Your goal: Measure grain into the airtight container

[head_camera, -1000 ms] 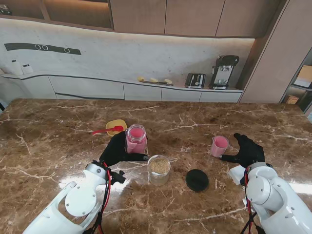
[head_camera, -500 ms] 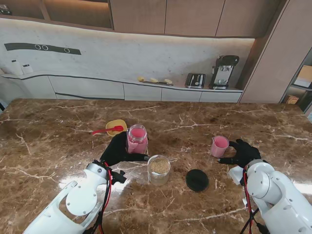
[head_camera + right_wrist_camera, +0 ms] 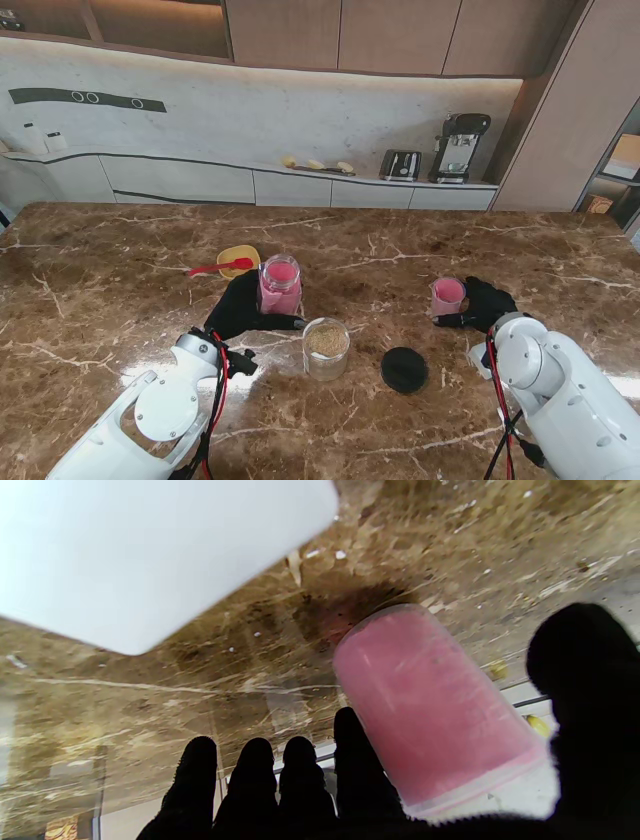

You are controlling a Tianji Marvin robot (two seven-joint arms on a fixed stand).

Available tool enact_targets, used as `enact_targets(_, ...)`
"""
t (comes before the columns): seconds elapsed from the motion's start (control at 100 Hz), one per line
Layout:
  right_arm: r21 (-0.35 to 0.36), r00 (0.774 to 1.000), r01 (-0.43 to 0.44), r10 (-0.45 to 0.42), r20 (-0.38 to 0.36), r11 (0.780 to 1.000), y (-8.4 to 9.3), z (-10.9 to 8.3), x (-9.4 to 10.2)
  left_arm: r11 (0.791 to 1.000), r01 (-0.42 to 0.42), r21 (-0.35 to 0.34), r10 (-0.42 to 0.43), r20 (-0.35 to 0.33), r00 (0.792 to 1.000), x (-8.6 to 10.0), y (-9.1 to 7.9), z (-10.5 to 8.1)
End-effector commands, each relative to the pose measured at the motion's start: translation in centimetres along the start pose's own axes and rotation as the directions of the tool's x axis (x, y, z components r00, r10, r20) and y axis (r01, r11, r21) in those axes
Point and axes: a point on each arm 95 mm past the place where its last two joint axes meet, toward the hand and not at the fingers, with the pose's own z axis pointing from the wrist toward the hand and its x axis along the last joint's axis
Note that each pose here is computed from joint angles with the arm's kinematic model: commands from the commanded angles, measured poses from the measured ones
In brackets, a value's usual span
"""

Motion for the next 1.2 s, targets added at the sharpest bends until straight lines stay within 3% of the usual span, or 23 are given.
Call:
enact_targets(0.0, 0.008, 1.0, -0.014, 0.014, -0.002, 1.0, -0.6, 0.3, -0.1, 1.0, 0.003, -0.002, -0.003, 0.01, 1.0, -0.1, 0.2, -0.1)
enact_targets(0.26, -0.021, 0.995, -0.095, 0.094, -0.02, 0.995, -1.5, 1.6, -0.3, 1.0, 0.002, -0.007, -0.002, 0.019, 1.0, -0.2, 0.1, -0.1)
enact_targets(0.51, -0.037, 0.977, -0.212, 0.21, -0.033, 0.977, -1.7, 2.2, -0.6, 1.0, 0.004, -0.008, -0.003, 0.03, 1.0, -0.3, 0.3, -0.1)
enact_targets(1.02, 0.024, 0.945, -0.305, 0.306, -0.116, 0.952, -0.5, 2.1, -2.3, 1.0, 0.008, -0.022, -0.007, 0.037, 0.999, -0.3, 0.6, 0.0)
enact_targets(1.19, 0.05, 0.946, -0.301, 0.305, -0.109, 0.952, -0.5, 2.0, -2.6, 1.0, 0.003, -0.021, -0.003, 0.039, 0.999, -0.2, 0.6, 0.1)
